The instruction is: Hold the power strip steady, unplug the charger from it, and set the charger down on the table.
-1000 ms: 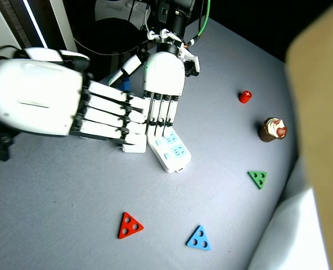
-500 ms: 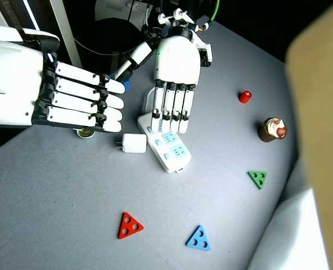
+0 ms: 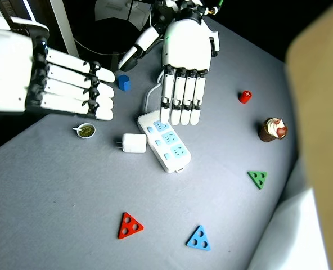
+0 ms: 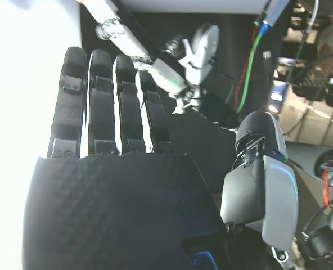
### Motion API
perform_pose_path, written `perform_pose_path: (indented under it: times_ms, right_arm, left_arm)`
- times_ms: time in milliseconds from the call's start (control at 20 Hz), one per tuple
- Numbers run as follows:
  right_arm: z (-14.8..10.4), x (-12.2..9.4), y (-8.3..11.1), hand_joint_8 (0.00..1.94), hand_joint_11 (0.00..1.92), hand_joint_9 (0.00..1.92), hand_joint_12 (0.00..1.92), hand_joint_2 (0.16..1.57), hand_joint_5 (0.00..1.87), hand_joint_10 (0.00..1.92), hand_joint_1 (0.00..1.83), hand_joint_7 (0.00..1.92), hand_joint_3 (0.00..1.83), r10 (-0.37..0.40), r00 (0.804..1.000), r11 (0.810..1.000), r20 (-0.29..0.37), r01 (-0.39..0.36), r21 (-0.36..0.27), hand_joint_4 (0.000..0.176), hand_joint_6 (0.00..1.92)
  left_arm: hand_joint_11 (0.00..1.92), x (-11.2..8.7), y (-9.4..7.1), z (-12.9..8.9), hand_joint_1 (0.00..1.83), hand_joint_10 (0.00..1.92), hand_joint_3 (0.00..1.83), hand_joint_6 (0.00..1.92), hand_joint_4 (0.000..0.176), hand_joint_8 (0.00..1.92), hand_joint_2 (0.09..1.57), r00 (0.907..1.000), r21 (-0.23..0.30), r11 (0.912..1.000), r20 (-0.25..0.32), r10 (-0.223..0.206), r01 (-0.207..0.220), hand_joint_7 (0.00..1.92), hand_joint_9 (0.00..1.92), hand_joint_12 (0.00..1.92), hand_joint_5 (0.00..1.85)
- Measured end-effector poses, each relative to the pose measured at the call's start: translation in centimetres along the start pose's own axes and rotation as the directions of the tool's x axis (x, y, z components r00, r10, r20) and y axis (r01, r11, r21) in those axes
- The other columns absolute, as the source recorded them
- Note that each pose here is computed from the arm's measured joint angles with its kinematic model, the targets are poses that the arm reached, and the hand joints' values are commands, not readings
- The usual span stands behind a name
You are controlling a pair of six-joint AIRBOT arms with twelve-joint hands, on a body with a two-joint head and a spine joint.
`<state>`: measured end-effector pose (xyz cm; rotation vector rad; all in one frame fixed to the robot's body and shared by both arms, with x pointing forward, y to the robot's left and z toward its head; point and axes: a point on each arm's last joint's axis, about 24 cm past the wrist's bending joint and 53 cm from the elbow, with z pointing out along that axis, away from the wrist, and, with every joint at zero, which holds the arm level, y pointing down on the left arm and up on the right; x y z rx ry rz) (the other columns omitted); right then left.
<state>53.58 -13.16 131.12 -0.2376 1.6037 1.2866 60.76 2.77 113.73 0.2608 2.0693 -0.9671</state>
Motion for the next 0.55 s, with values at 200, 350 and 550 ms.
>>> perform_pose_path:
  times_ms: [200, 350, 550]
  right_arm:
    - [0.0, 0.1, -0.1, 0.0, 0.26, 0.3, 0.12, 1.07, 0.2, 0.0, 0.0, 0.29, 0.01, -0.008, 1.0, 1.0, -0.005, 0.008, 0.003, 0.0, 0.0]
    - [0.0, 0.2, 0.0, 0.0, 0.27, 0.3, 0.12, 1.08, 0.19, 0.0, 0.0, 0.29, 0.01, -0.01, 1.0, 1.0, -0.007, 0.01, 0.002, 0.0, 0.0]
    - [0.0, 0.4, 0.0, 0.0, 0.27, 0.3, 0.11, 1.09, 0.22, 0.0, 0.0, 0.3, 0.01, -0.017, 1.0, 1.0, -0.014, 0.017, 0.0, 0.0, 0.01]
  left_arm:
    - [0.17, -0.3, -0.6, 0.0, 0.0, 0.01, 0.0, 0.01, 0.0, 0.01, 0.94, 1.0, 0.011, 0.9999, 0.005, 0.003, -0.003, 0.17, 0.16, 0.02, 0.14]
    - [0.16, -0.2, -1.0, 0.0, 0.0, 0.01, 0.0, 0.01, 0.0, 0.01, 0.94, 1.0, 0.021, 0.9998, 0.006, 0.004, -0.004, 0.17, 0.15, 0.01, 0.14]
    - [0.15, -0.5, -1.4, 0.0, 0.0, 0.01, 0.0, 0.0, 0.0, 0.01, 0.94, 0.9999, 0.026, 0.9996, 0.01, 0.005, -0.005, 0.17, 0.16, 0.01, 0.14]
